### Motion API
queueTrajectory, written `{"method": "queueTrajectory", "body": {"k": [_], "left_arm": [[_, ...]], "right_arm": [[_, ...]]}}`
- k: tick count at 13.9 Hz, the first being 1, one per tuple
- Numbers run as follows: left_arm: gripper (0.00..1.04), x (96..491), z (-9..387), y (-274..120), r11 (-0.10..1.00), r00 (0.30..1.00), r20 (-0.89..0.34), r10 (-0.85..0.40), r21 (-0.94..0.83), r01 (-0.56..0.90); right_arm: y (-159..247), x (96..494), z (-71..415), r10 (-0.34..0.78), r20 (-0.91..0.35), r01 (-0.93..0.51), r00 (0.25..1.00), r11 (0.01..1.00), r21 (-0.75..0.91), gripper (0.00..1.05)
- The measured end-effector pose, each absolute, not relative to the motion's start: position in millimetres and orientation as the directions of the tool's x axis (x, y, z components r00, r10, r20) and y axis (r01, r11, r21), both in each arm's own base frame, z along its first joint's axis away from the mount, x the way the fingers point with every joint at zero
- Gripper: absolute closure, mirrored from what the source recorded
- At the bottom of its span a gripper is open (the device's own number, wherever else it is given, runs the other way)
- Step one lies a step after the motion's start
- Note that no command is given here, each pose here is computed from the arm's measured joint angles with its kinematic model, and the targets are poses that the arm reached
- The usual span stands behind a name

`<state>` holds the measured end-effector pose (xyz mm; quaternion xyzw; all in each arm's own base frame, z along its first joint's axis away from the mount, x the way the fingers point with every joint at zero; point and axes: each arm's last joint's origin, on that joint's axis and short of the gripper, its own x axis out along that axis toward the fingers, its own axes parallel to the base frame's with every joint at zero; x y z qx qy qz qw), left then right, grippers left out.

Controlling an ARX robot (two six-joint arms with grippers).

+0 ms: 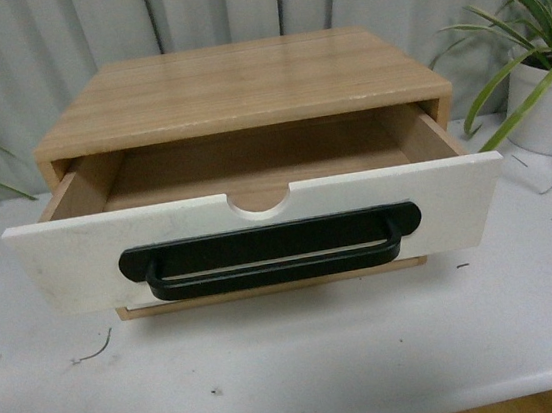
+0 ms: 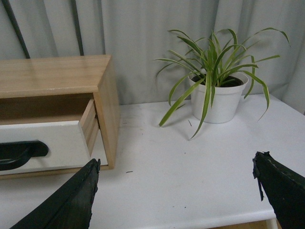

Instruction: Close drawer sideways

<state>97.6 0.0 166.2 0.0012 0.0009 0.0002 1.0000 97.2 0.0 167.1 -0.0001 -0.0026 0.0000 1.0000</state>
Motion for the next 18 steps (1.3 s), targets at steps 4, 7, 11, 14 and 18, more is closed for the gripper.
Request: {"method": "queueTrajectory", "body": {"k": [4, 7, 11, 14, 18], "left_arm": [[0.07, 97.6, 166.2, 0.0, 1.0, 1.0, -0.002, 0.0, 0.002, 0.0], [0.07, 97.6, 166.2, 0.0, 1.0, 1.0, -0.002, 0.0, 0.003, 0.0], [0.07, 97.6, 166.2, 0.0, 1.0, 1.0, -0.002, 0.0, 0.002, 0.0], [0.07, 97.6, 166.2, 0.0, 1.0, 1.0, -0.002, 0.0, 0.002, 0.0], [0.07, 97.6, 166.2, 0.0, 1.0, 1.0, -0.002, 0.001, 0.002, -0.001]], "right_arm": [[0.0, 97.2, 167.0, 0.0, 0.004, 0.0, 1.0, 1.0, 0.0, 0.06], [0.0, 97.2, 167.0, 0.0, 0.004, 0.0, 1.0, 1.0, 0.0, 0.06], [0.0, 97.2, 167.1, 0.0, 0.005, 0.0, 1.0, 1.0, 0.0, 0.06], [0.0, 97.2, 167.1, 0.0, 0.005, 0.0, 1.0, 1.0, 0.0, 0.06], [0.0, 97.2, 167.0, 0.0, 0.004, 0.0, 1.0, 1.0, 0.0, 0.06]]}}
